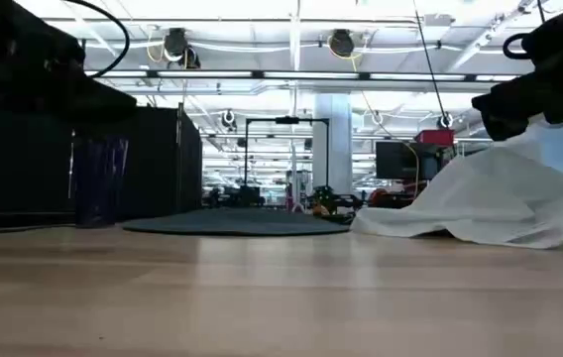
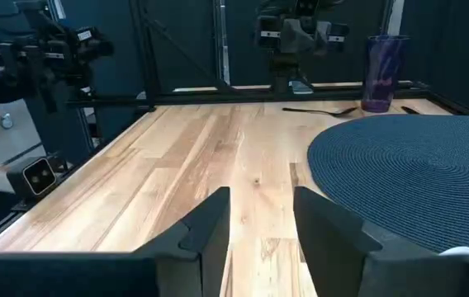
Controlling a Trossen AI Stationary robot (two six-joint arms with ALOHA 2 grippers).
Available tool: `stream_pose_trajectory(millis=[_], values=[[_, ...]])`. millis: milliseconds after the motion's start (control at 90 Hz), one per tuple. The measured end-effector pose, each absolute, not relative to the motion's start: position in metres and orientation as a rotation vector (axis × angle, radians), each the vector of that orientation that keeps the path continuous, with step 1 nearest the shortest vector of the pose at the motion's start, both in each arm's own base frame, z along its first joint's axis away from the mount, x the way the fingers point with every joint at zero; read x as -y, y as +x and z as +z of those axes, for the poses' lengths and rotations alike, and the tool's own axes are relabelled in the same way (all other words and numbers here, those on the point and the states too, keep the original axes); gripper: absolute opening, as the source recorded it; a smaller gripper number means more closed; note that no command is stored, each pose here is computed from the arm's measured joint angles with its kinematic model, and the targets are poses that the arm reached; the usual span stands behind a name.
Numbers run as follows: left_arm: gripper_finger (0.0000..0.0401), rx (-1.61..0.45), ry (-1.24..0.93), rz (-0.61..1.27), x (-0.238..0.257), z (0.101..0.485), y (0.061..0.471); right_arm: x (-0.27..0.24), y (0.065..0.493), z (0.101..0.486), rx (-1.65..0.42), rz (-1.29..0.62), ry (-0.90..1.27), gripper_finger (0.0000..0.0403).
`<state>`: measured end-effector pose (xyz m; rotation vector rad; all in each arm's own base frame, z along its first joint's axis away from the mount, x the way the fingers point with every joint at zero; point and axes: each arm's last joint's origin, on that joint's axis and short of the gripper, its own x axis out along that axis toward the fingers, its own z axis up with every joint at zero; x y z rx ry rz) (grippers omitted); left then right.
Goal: Set table place
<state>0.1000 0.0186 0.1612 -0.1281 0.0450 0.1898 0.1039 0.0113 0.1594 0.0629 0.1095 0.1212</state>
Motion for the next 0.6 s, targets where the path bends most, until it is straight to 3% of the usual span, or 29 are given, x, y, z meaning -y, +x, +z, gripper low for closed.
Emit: stream_pose_trajectory(millis=[433,600], values=[[0.0097,-0.019,-0.126,0.214,-0.019,0.163,0.100,-0.009,0.104,0.162,-0.080,0.058,0.055,0.0123],[0.0097,0.109,-0.193,0.230,-0.020,0.175,0.099,-0.009,0.105,0.168,-0.017,0.049,0.208,0.0123]])
